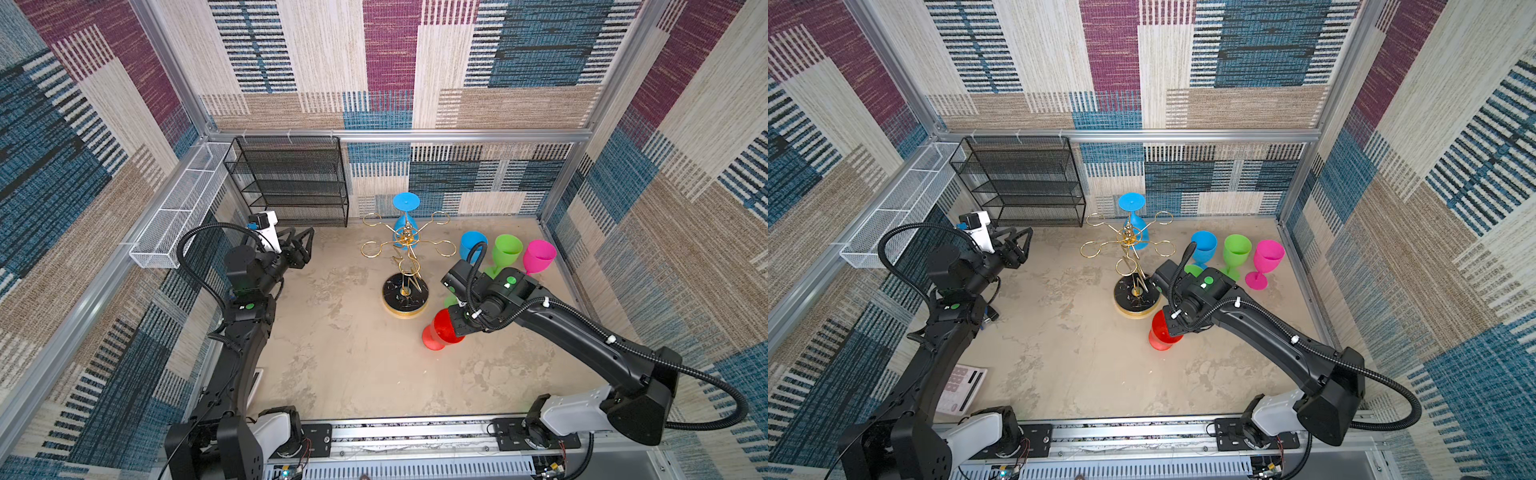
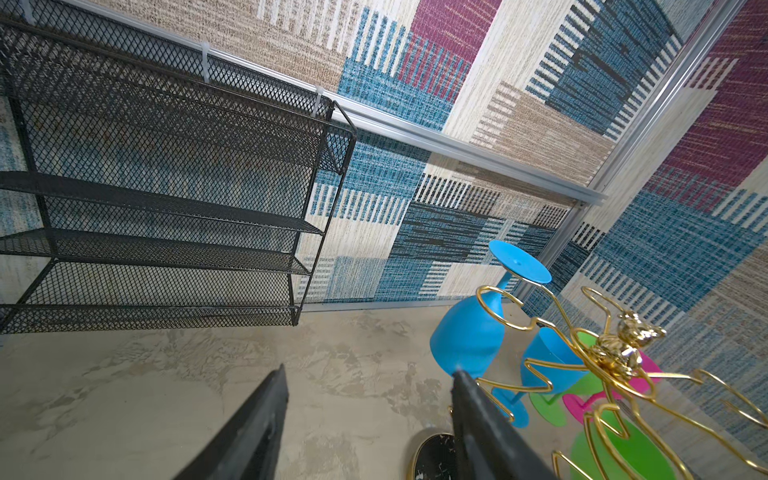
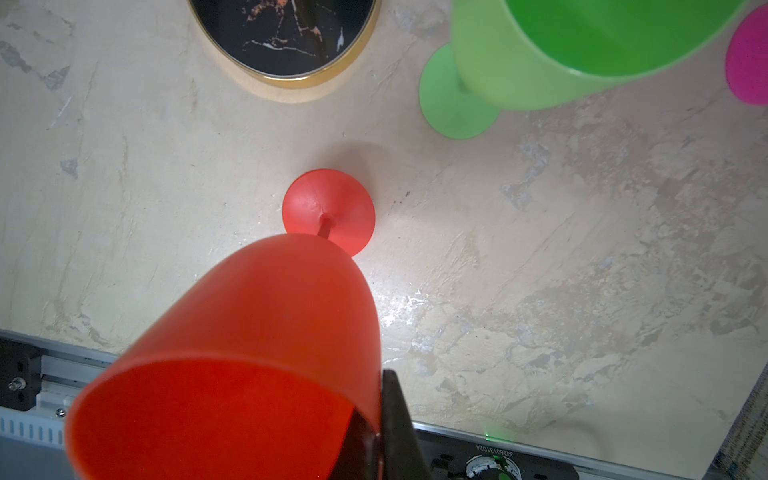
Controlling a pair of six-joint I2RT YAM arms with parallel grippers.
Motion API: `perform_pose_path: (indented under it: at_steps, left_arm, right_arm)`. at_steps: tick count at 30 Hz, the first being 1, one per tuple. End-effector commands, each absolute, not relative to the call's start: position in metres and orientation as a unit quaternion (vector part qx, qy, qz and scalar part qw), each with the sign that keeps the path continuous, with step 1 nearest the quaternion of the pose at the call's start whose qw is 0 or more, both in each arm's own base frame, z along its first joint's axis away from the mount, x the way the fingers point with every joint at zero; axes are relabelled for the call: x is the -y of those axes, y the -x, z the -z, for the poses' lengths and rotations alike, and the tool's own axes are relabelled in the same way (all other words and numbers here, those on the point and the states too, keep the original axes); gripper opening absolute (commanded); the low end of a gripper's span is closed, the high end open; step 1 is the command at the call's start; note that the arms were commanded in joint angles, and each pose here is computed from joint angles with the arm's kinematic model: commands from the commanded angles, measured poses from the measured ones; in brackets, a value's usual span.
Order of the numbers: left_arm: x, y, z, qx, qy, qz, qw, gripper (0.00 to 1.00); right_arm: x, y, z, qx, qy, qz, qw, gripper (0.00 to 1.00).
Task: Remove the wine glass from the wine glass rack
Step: 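Lower the red glass upright onto the table and open the right gripper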
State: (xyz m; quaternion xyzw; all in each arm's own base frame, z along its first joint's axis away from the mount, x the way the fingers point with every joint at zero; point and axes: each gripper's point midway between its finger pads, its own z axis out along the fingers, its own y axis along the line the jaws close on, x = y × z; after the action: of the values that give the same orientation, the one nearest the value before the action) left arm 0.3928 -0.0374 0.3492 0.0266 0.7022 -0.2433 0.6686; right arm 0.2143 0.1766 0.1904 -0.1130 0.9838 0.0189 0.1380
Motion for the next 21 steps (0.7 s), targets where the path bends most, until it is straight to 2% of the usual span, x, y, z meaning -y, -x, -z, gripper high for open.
perform_pose_path:
  at_steps: [1,14,21]
  left_arm:
    - [0.036,-0.39,-0.355,-0.69,-0.03,0.237,0.683,0.69]
    - [0.039,-0.382,-0.35,-0.684,-0.053,0.228,0.691,0.69]
    - [0.039,-0.38,-0.347,-0.684,-0.053,0.228,0.691,0.69]
  right_arm:
    - [-0.18,-0.224,-0.191,-0.981,0.122,-0.019,0.147,0.0]
    - [-0.179,-0.242,-0.173,-0.982,0.138,0.007,0.127,0.0]
    - [-0.183,-0.249,-0.175,-0.981,0.139,0.0,0.136,0.18]
